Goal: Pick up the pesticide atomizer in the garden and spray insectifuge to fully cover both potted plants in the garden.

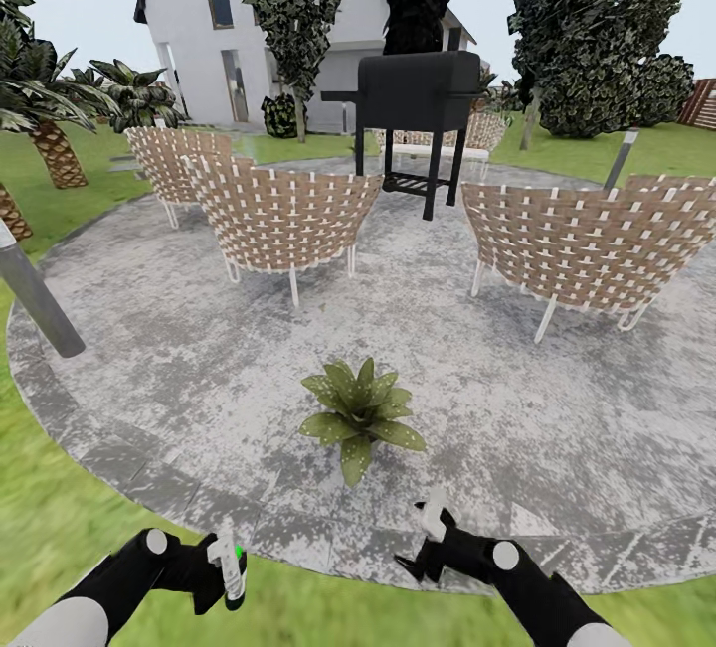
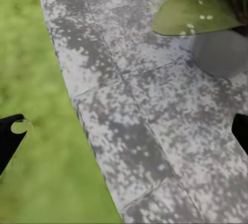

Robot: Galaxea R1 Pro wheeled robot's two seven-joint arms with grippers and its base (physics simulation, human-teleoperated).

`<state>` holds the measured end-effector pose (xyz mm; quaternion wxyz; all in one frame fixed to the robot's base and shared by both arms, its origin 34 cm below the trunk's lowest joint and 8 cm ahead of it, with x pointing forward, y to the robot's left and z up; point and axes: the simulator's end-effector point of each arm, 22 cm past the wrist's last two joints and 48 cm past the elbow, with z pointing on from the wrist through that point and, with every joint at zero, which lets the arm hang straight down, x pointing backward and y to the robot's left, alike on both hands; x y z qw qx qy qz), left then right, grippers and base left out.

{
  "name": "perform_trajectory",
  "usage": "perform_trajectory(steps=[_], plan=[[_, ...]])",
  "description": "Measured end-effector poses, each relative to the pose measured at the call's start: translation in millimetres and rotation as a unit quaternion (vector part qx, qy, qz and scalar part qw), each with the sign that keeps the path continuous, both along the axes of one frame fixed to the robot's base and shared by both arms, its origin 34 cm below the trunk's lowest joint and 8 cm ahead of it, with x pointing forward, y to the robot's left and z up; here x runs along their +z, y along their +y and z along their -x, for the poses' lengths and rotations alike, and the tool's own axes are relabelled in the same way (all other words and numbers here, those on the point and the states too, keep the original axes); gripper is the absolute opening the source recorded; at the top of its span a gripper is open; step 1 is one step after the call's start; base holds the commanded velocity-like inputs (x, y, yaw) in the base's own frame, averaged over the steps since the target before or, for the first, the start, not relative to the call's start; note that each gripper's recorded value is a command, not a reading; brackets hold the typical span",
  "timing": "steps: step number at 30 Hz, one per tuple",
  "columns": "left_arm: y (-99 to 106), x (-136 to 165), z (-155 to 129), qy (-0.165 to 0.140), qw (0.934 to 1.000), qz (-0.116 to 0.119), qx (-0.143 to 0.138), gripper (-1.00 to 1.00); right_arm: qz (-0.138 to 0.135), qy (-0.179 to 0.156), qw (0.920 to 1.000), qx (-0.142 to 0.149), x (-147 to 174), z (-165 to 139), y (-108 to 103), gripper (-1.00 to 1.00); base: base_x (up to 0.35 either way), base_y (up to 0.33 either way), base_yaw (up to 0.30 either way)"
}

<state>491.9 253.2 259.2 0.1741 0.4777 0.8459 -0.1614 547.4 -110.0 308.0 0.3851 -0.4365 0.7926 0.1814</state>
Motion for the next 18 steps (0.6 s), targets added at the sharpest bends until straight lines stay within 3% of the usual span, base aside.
perform_trajectory(steps=[4,6,10,14,18], plan=[[-21,-2,5,0.004,0.9997,0.000,-0.026,-1.00,-0.012,-0.007,0.9998,0.016,21,-13,22,-1.00,0.000,0.000,0.000],[-30,-3,6,0.004,0.9993,0.000,-0.038,-1.00,-0.037,0.006,0.9982,0.046,29,-2,52,-1.00,0.000,0.000,0.000],[-39,-3,6,0.003,0.9990,0.004,-0.044,-1.00,-0.062,0.005,0.9954,0.073,44,5,88,-1.00,0.000,0.000,0.000],[-43,-3,6,0.003,0.9990,0.006,-0.045,-1.00,-0.070,0.013,0.9916,0.108,48,18,112,-1.00,0.000,0.000,0.000],[-54,-2,6,0.002,0.9988,0.014,-0.048,-1.00,-0.076,0.015,0.9903,0.115,51,22,122,-1.00,0.000,0.000,0.000]])
